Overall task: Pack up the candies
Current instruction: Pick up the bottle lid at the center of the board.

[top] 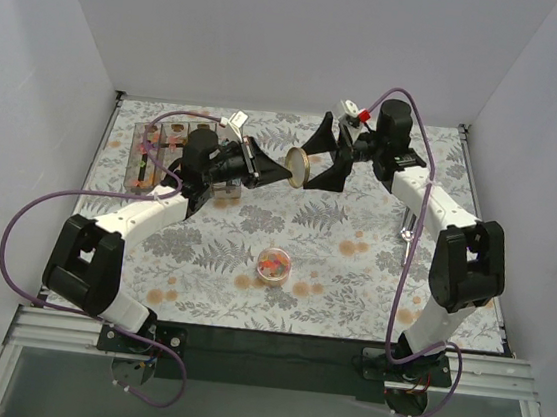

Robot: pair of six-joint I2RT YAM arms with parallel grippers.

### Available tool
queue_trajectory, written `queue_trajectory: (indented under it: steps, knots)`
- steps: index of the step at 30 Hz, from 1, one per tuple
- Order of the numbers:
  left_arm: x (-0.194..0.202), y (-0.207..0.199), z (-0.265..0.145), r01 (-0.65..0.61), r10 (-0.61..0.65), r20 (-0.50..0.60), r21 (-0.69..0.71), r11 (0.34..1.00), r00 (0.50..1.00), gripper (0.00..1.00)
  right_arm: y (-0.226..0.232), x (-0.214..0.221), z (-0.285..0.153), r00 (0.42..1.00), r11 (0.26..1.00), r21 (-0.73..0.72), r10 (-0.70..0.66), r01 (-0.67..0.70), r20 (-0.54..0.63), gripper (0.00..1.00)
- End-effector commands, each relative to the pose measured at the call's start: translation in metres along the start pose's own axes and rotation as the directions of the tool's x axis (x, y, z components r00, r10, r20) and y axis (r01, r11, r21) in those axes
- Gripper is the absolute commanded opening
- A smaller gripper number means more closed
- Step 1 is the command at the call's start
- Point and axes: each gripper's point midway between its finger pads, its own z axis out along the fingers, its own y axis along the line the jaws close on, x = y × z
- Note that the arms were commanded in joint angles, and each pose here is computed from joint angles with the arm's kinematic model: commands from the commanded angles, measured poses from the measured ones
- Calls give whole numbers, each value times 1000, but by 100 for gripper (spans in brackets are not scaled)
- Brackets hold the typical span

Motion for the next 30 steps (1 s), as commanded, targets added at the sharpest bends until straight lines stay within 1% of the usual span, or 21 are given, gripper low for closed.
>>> queue_trajectory:
  steps: [1, 8, 16, 21, 30]
  knots:
    - [-1, -8, -3, -14, 14, -5, 32, 999, 1000, 0, -1, -14, 1, 999, 998, -25, -54, 55, 3, 97]
    - [1, -5, -2, -3, 3, -10, 30, 1000, 1000, 0, 0, -14, 3, 999, 998, -40, -44, 44, 3, 96]
    - [3, 0, 0, 21, -20, -18, 27, 999, 1000, 0, 6, -21, 7, 998, 996, -58, -67, 67, 4, 98]
    - [5, -2, 0, 31, -29, -28, 43, 999, 999, 0, 5, -22, 9, 997, 996, -61, -71, 71, 5, 98]
    - [8, -5, 0, 39, -35, -53, 67, 997, 998, 0, 12, -24, 14, 997, 991, -109, -80, 80, 6, 98]
